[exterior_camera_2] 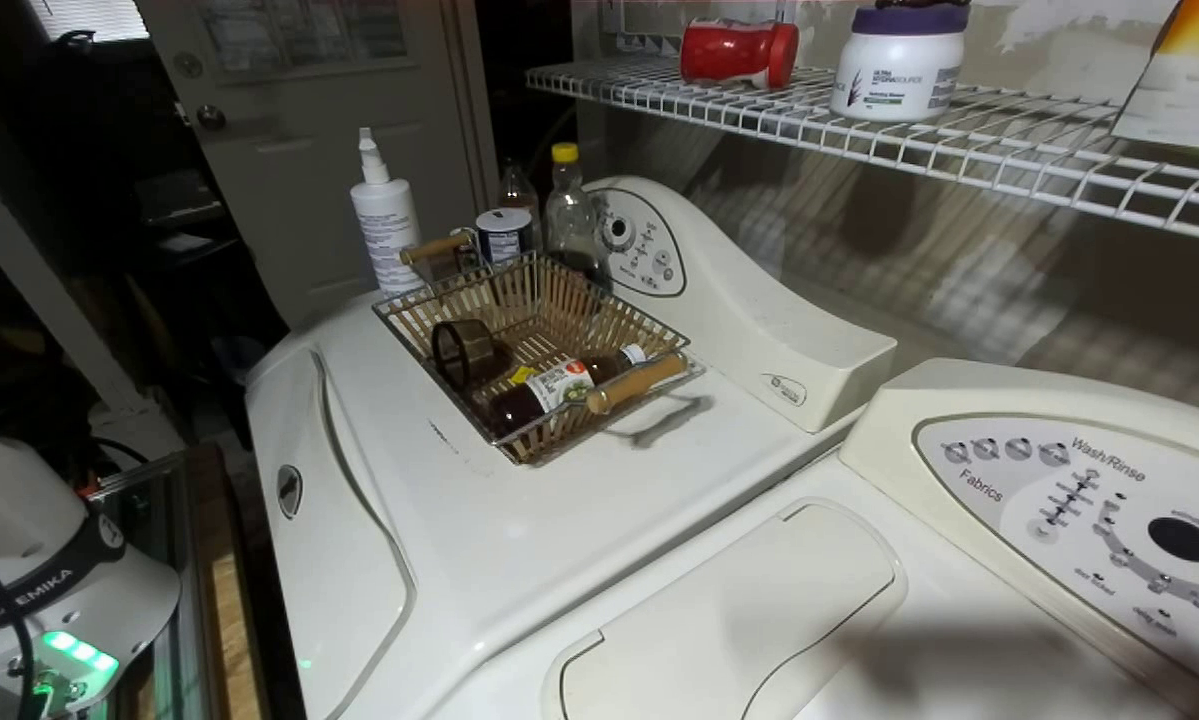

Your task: Place the container on the left side of the bottom shelf upright.

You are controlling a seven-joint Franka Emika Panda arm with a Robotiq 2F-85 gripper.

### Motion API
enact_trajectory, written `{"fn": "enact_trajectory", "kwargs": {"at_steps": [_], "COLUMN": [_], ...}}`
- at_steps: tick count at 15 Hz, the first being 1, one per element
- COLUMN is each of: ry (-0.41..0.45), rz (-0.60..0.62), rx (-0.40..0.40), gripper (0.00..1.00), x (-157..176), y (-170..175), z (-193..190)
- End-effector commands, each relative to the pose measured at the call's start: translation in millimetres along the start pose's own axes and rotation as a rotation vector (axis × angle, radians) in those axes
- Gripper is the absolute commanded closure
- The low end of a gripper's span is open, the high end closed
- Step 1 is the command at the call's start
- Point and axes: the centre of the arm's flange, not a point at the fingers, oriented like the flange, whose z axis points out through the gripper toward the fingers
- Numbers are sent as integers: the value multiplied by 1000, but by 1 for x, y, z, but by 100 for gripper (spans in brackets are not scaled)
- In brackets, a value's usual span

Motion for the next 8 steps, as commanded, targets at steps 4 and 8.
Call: {"fn": "enact_trajectory", "kwargs": {"at_steps": [4, 8], "ry": [137, 281], "rz": [319, 466], "rx": [52, 50], "gripper": [0, 0], "x": [71, 101], "y": [-26, -19], "z": [28, 42]}}
